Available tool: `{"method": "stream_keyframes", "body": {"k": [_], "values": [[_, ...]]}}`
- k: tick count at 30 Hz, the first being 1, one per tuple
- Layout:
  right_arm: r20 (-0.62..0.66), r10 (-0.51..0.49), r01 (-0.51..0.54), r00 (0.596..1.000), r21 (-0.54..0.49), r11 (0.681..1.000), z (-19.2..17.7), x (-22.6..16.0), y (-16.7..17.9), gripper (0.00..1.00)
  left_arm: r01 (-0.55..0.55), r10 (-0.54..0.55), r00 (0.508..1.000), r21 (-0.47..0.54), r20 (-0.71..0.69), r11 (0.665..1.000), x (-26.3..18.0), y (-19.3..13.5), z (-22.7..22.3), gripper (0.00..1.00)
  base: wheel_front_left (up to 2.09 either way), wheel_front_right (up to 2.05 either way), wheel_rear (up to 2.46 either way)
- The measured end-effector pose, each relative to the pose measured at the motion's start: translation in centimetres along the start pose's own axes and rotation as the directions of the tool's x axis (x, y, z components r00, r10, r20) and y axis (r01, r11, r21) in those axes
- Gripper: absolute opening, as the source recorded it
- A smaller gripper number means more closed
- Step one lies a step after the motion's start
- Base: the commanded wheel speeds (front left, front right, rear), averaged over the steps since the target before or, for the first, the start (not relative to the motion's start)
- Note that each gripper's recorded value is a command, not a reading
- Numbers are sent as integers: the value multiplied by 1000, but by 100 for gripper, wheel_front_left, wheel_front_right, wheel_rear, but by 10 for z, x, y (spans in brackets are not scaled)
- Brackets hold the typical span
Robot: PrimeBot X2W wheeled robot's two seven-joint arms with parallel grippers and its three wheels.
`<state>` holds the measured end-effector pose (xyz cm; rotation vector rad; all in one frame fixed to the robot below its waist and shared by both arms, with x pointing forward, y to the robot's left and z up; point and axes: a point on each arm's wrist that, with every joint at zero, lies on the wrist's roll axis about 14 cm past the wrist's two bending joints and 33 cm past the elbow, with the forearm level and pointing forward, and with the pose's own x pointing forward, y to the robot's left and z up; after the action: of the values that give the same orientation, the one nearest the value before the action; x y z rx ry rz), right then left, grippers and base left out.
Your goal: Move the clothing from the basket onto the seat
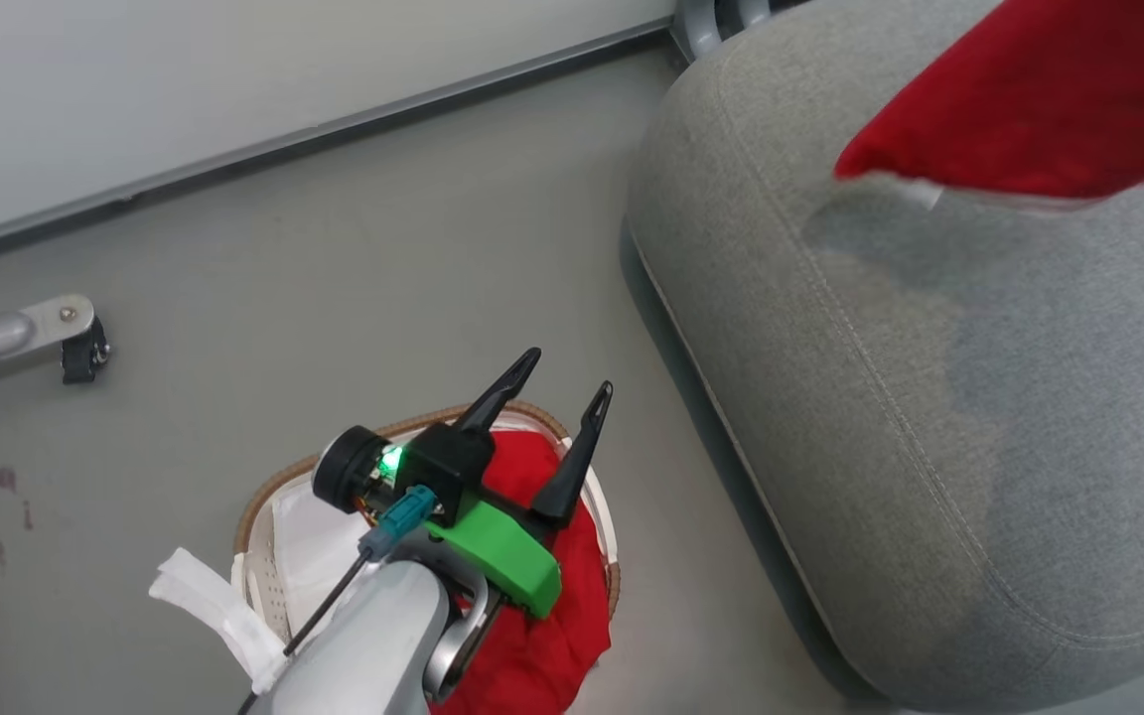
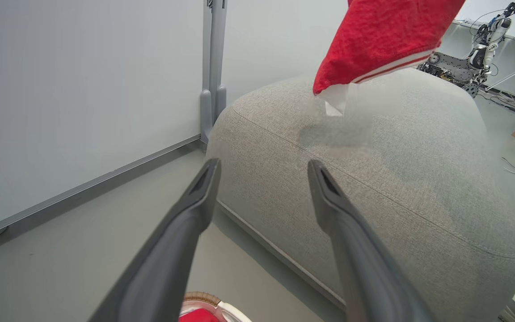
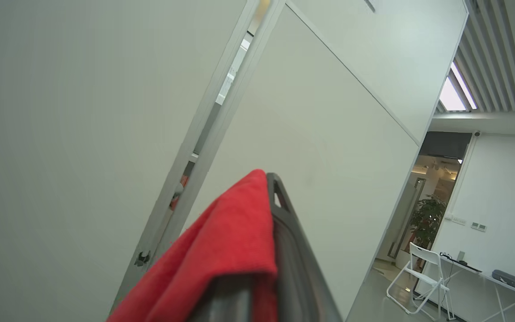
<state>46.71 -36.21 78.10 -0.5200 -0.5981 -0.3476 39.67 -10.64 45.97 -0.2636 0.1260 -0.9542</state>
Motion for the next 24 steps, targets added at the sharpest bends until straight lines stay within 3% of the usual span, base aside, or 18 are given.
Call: {"method": "stream_keyframes", "body": {"k": [5, 13, 19, 24], "values": [[-2, -22, 22, 1000, -49, 999, -12, 37, -6, 0, -18, 18, 1000, -1, -4, 1000, 6, 24, -8, 100, 0, 0, 0], [-206, -33, 23, 978, -53, 998, -108, 22, 15, 0, -61, 61, 997, -3, -52, 998, 8, 64, -39, 100, 0, 0, 0], [-461, 7, -16, 888, -17, 1000, -207, -53, 53, 0, -101, 98, 991, -26, -94, 995, 4, 89, -67, 100, 0, 0, 0], [-612, 54, -62, 789, 8, 998, -257, -112, 79, 0, -120, 114, 986, -44, -124, 992, 1, 101, -86, 100, 0, 0, 0]]}}
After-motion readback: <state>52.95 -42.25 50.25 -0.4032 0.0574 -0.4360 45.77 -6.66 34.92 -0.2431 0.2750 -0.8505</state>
